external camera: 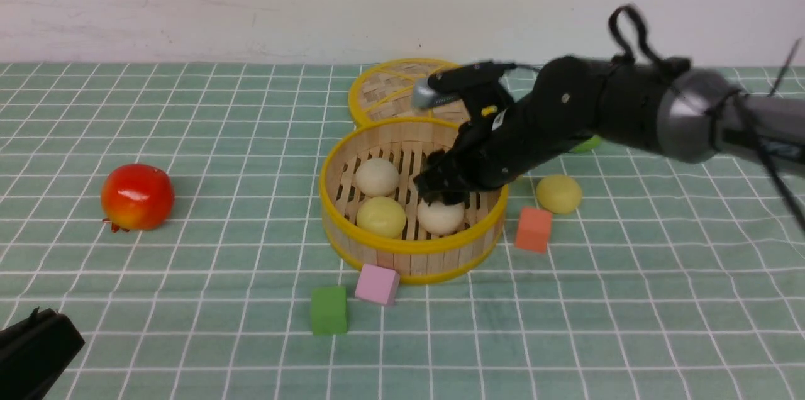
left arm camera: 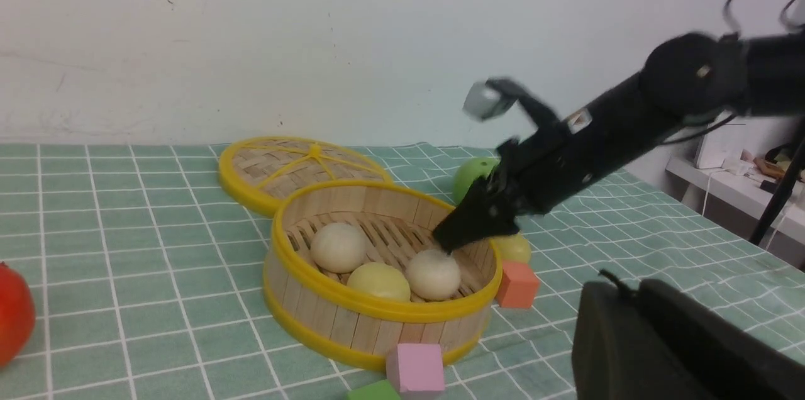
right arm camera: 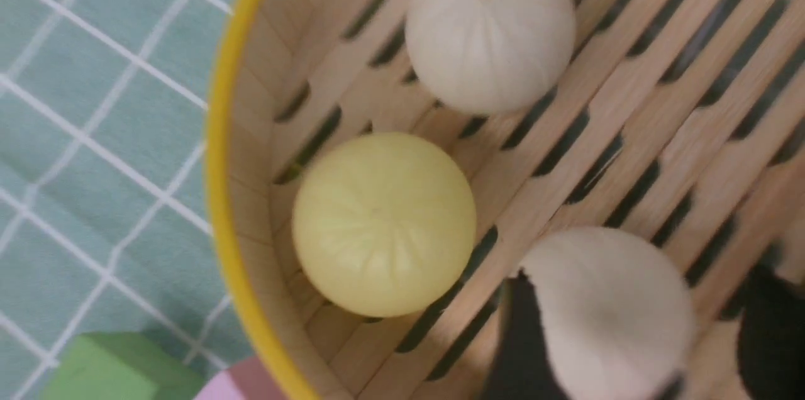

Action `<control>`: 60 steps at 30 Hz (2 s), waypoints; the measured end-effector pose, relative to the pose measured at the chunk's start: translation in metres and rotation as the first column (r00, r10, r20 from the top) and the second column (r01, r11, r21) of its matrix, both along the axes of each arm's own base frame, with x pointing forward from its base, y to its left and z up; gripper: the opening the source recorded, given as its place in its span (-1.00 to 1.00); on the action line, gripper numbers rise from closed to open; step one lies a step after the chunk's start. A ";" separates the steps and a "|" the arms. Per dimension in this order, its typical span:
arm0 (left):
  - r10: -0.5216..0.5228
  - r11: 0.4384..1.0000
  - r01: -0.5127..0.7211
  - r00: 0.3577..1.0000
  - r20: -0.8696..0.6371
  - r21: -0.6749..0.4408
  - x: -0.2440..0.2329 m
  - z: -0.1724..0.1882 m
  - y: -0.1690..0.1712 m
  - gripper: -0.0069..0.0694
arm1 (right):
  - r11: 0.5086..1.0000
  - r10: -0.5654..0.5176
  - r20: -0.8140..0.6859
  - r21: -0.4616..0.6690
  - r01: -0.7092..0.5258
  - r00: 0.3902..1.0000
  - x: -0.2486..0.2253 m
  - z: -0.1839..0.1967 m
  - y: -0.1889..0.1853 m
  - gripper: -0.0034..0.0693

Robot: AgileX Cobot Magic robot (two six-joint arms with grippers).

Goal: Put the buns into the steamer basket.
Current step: Use the right arm to put the steamed stuffed bun into the steamer, then use the right arm to grab a steamed stuffed bun, then use the right arm to put the steamed stuffed bun into the steamer

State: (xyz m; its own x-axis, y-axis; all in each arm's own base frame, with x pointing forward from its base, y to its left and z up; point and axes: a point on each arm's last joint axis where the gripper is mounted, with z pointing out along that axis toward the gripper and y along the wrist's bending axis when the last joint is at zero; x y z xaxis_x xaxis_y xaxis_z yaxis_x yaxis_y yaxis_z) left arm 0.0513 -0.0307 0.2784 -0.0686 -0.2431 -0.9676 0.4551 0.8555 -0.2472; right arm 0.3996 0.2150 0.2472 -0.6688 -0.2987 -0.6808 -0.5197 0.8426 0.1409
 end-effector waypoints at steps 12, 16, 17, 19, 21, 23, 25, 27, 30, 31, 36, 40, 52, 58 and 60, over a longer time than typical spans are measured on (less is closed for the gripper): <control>0.000 1.000 0.000 1.000 0.000 0.000 0.000 0.000 0.000 -0.68 | 0.925 -0.357 -0.043 -0.157 0.347 0.933 0.024 0.012 -0.110 0.30; 0.000 1.000 0.000 1.000 0.000 0.000 0.000 0.000 0.000 -0.68 | 0.916 -0.384 -0.085 -0.162 0.367 0.919 0.039 -0.022 -0.118 0.15; 0.000 1.000 0.000 1.000 0.000 0.000 0.000 0.000 0.000 -0.68 | 0.916 -0.385 -0.083 -0.155 0.370 0.919 0.043 -0.029 -0.118 0.11; 0.000 1.000 0.000 1.000 0.000 0.000 0.000 0.000 0.000 -0.68 | 0.917 -0.386 -0.074 -0.142 0.373 0.920 0.048 -0.038 -0.117 0.05; 0.000 1.000 0.000 1.000 0.000 0.000 0.000 0.000 0.000 -0.67 | 0.917 -0.387 -0.066 -0.134 0.376 0.920 0.052 -0.044 -0.117 0.00; 0.000 1.000 0.000 1.000 0.000 0.000 0.000 0.000 0.000 -0.67 | 0.917 -0.390 -0.057 -0.118 0.382 0.919 0.054 -0.047 -0.116 -0.05; 0.000 1.000 0.000 1.000 0.000 0.000 0.000 0.000 0.000 -0.66 | 0.916 -0.395 -0.052 -0.096 0.389 0.917 0.055 -0.046 -0.115 -0.07; 0.000 1.000 0.000 1.000 0.000 0.000 0.000 0.000 0.000 -0.66 | 0.917 -0.395 -0.048 -0.087 0.390 0.918 0.055 -0.045 -0.114 -0.08; 0.000 1.000 0.000 1.000 0.000 0.000 0.000 0.000 0.000 -0.64 | 0.918 -0.396 -0.061 -0.061 0.392 0.916 0.056 -0.045 -0.112 -0.08; 0.000 1.000 0.000 1.000 0.000 0.000 0.000 0.000 0.000 -0.64 | 0.918 -0.395 -0.059 -0.055 0.392 0.917 0.056 -0.046 -0.112 -0.08; 0.000 1.000 0.000 1.000 0.000 0.000 0.000 0.000 0.000 -0.63 | 0.919 -0.394 -0.057 -0.053 0.391 0.917 0.061 -0.060 -0.112 -0.08; 0.000 1.000 0.000 1.000 0.000 0.000 0.000 0.000 0.000 -0.63 | 0.916 -0.400 -0.071 -0.066 0.396 0.914 0.064 -0.071 -0.116 -0.09; 0.000 1.000 0.000 1.000 0.000 0.000 0.000 0.000 0.000 -0.62 | 0.921 -0.386 -0.061 -0.075 0.381 0.920 0.064 -0.070 -0.116 -0.67; 0.000 1.000 0.000 1.000 0.000 0.000 0.000 0.000 0.000 -0.61 | 0.953 -0.294 -0.005 -0.082 0.293 0.956 0.050 -0.030 -0.104 -0.91; 0.000 1.000 0.000 1.000 0.000 0.000 0.000 0.000 0.000 -0.60 | 0.967 -0.251 0.049 -0.037 0.253 0.967 0.042 -0.006 -0.088 -0.91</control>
